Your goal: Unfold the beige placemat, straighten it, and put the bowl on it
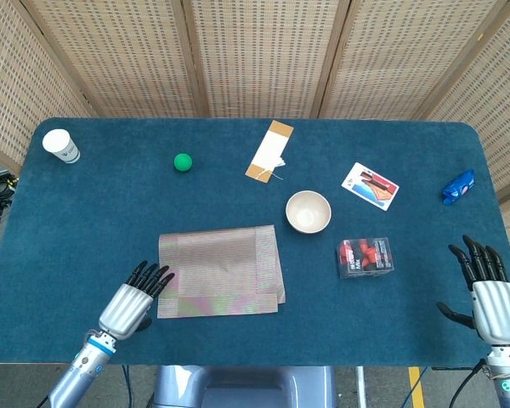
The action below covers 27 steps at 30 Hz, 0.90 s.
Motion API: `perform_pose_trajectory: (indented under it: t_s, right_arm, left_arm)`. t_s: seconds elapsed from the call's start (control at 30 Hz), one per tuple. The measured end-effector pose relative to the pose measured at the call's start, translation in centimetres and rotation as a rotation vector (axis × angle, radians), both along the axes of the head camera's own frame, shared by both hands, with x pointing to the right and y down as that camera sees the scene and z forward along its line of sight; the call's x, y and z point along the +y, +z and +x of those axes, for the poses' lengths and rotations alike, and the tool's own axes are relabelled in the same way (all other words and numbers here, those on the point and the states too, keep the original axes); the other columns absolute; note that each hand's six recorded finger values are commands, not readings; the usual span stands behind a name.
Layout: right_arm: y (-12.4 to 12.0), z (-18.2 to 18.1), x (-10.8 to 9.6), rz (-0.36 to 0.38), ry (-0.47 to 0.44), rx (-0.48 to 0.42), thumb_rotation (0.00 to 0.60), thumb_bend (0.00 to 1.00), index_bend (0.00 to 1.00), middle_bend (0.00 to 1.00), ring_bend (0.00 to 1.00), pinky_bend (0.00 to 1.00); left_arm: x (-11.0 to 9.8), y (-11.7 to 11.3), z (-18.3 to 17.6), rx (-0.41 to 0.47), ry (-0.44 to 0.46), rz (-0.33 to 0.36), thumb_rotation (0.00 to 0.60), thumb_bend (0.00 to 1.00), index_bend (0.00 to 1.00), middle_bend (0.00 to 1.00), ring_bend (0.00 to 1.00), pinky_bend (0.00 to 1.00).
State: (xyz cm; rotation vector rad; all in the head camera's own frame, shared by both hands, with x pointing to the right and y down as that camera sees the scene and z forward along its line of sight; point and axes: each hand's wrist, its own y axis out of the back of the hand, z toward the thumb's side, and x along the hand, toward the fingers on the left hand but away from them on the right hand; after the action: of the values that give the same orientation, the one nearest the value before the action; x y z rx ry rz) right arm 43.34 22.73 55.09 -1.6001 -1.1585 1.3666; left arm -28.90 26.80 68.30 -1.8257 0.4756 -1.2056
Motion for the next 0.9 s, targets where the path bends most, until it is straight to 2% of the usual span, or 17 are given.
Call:
perform_pose_trajectory:
  t_s: [0.67,0.9]
  right_arm:
    - [-0.3,0.3,0.0,0.001,0.015,-0.020,0.600,0.04,0.14,0.00,0.00,0.00]
    - [-0.3,0.4,0.0,-0.003,0.020,-0.026,0.600,0.04,0.14,0.00,0.00,0.00]
  left_arm:
    - [-0.1,1.2,2.3,-0.024,0.053,0.000,0.600,0.16,0.08,0.00,0.00,0.00]
    - [0.6,1.6,2.4,-0.037,0.073,-0.009,0.600,0.32,0.11,0.00,0.00,0.00]
